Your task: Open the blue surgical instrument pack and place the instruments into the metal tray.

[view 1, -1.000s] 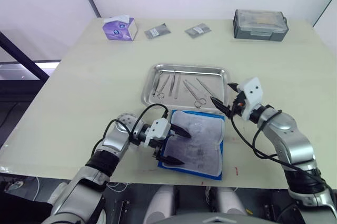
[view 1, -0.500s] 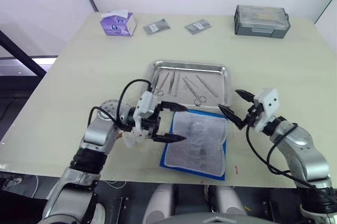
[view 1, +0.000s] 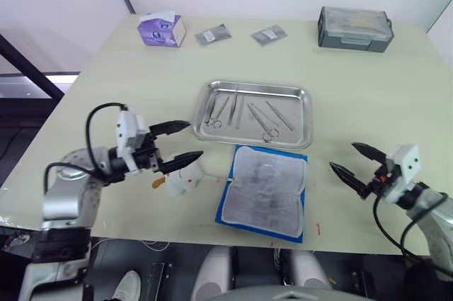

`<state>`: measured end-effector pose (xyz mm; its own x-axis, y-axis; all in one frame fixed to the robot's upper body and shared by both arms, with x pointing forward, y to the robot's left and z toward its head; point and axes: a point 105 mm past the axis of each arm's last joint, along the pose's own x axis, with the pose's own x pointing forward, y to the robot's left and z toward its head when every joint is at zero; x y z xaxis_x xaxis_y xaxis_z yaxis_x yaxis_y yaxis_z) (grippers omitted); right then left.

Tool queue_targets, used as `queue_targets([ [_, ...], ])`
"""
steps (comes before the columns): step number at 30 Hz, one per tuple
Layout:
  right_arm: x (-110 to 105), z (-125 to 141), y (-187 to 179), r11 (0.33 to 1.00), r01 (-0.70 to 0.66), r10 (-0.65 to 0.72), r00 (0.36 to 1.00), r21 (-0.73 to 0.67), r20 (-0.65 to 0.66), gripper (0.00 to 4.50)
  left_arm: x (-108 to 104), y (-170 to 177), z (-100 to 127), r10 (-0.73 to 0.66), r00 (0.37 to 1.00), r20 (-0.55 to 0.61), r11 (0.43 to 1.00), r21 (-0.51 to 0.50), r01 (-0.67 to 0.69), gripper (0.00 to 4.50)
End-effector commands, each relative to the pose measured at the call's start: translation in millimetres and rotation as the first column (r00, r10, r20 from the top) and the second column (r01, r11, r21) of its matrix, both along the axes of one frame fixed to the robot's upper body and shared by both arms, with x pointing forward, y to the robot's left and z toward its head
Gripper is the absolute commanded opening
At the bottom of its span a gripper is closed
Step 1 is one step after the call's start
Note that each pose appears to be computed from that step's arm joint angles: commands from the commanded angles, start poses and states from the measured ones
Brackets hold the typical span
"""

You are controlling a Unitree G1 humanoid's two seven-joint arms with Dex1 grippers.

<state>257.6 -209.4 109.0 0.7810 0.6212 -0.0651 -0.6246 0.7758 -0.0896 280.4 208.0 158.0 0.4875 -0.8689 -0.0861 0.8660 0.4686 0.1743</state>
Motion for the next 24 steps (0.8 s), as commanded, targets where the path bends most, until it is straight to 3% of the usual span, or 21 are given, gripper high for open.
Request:
queue_targets([
  [1,-20,2,-23,1.000,0.004,-0.004,1.000,-0.009,-0.003,4.48,-10,38,-2,0.198,0.980,0.000,0.980,-0.005,-0.198,4.50],
  [9,-55,-17,-59,0.998,0.037,-0.041,0.994,-0.040,-0.103,4.48,-39,82,-25,0.420,0.899,-0.125,0.905,-0.022,-0.426,4.50],
  [17,-72,-25,-78,0.995,0.081,-0.087,0.988,-0.055,-0.124,4.48,-58,98,-42,0.487,0.857,-0.169,0.872,0.039,-0.488,4.50],
  [24,-85,-25,-84,0.992,0.112,-0.120,0.984,-0.066,-0.136,4.48,-58,99,-49,0.488,0.858,-0.162,0.873,0.087,-0.480,4.50],
])
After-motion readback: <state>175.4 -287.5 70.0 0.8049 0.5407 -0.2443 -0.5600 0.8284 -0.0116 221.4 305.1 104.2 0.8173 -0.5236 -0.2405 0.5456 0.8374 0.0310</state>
